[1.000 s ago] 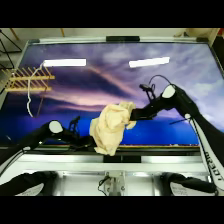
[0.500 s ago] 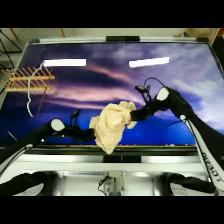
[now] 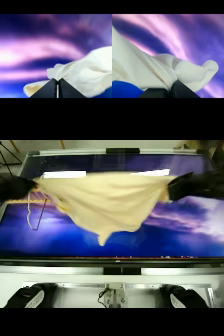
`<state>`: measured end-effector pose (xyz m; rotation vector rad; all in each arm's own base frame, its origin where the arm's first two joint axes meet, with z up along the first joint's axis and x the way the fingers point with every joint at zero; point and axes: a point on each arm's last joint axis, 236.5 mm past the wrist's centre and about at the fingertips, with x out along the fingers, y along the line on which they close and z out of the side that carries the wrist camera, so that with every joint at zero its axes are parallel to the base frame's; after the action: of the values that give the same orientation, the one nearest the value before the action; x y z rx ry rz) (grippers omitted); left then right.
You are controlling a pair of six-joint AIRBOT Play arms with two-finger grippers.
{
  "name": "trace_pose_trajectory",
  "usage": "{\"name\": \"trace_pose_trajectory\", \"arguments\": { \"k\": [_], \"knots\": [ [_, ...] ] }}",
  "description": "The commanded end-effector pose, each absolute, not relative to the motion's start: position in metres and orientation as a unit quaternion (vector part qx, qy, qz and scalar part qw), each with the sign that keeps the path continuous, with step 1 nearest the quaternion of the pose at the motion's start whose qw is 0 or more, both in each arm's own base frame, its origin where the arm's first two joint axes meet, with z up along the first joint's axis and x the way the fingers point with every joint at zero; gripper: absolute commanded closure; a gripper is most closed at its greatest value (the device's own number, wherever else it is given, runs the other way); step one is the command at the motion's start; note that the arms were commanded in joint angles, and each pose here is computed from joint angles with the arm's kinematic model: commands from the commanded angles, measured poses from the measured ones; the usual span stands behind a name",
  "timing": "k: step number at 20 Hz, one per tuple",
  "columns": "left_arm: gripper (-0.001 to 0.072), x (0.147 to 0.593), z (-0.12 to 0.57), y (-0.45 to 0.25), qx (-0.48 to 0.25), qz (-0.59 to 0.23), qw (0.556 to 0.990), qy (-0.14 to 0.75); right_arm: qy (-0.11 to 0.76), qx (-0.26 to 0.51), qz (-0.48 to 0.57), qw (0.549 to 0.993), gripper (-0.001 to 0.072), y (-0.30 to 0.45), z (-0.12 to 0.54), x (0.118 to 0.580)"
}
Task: Fold the shirts.
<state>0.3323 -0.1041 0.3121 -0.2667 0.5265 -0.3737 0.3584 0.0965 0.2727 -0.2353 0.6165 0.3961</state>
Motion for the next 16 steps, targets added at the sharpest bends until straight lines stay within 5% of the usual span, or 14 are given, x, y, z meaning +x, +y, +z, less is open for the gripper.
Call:
{"name": "trace_pose_trajectory", "arguments": {
  "k": [1, 6, 10, 16],
  "knots": [
    [0.0681, 0.251, 0.448, -0.073, -0.097, -0.151, 0.98, 0.085, 0.135, -0.128, 0.149, 0.971, 0.0642, 0.07, 0.392, 0.29],
    [0.068, 0.202, 0.473, -0.066, -0.097, -0.136, 0.985, 0.034, 0.057, -0.108, 0.082, 0.989, 0.0641, 0.034, 0.437, 0.221],
    [0.068, 0.207, 0.491, -0.064, -0.105, -0.137, 0.985, -0.003, 0.065, -0.11, 0.071, 0.989, 0.0642, 0.028, 0.434, 0.218],
    [0.068, 0.314, 0.328, -0.054, -0.103, -0.099, 0.96, 0.241, 0.375, -0.089, 0.035, 0.922, 0.0642, 0.018, 0.261, 0.303]
  ]
}}
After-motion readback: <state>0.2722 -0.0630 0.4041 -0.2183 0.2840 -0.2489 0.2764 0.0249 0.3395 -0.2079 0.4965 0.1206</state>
